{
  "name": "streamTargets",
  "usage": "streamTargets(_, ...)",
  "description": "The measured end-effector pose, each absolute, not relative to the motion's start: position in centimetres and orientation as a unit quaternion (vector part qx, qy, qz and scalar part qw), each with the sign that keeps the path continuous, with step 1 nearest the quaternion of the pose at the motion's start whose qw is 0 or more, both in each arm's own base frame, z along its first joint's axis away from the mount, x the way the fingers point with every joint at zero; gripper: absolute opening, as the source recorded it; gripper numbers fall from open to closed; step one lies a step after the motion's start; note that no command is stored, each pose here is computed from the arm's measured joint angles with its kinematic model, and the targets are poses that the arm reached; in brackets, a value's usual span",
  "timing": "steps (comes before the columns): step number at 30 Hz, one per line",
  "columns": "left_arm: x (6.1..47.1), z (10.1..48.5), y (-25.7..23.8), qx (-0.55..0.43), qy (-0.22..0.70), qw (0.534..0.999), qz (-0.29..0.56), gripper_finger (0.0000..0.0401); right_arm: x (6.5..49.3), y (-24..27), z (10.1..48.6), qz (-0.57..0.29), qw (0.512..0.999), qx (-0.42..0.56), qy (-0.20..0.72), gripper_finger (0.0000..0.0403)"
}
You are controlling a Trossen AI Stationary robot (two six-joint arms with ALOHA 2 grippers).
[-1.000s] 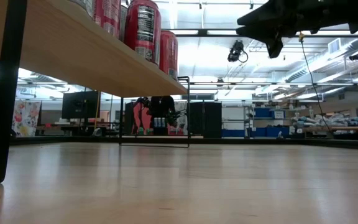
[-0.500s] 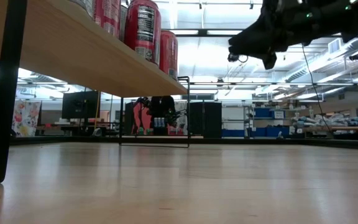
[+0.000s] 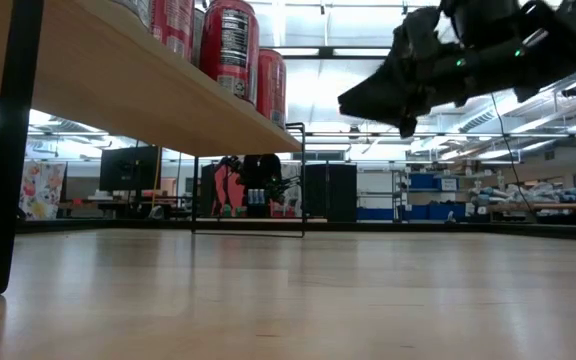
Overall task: Place canned beverage on shelf
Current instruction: Return to Home Position
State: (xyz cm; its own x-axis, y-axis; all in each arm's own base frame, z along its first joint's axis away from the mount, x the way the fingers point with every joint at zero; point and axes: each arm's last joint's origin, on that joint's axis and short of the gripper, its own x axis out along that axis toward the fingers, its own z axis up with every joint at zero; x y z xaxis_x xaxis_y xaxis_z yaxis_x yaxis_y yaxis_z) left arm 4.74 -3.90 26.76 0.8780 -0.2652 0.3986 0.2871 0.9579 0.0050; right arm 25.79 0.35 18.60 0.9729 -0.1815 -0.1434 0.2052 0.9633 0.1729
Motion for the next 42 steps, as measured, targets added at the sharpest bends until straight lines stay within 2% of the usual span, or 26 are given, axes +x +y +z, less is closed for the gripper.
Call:
streamTargets(4, 4.8, 26.8, -3.9, -0.028, -0.2, 0.97, -0.137, 0.0032, 26.3, -0.5, 18.1, -0.067, 0.99, 0.111, 0.058, 0.0122)
streamTargets(8, 4.8, 26.7, -3.9, -0.028, -0.199, 0.97, -0.136, 0.0032, 25.9, -1.7, 19.1, -0.004, 0.988, 0.149, 0.045, 0.0122)
streamTargets(11, 4.8, 26.7, -3.8, -0.03, -0.197, 0.971, -0.129, 0.0032, 25.6, -1.8, 19.6, 0.007, 0.988, 0.148, 0.041, 0.0122)
streamTargets(27, 4.8, 26.6, -3.9, -0.039, -0.187, 0.973, -0.132, 0.0032, 21.4, -0.3, 22.5, -0.05, 0.986, 0.141, 0.075, 0.0122)
streamTargets(35, 4.8, 26.5, -3.9, -0.046, -0.185, 0.972, -0.134, 0.0032, 17.2, -0.1, 20.8, -0.048, 0.988, 0.146, -0.013, 0.0122)
streamTargets(42, 4.8, 26.5, -3.9, -0.046, -0.185, 0.973, -0.134, 0.0032, 15.2, -0.1, 19.9, -0.042, 0.985, 0.16, -0.036, 0.0122)
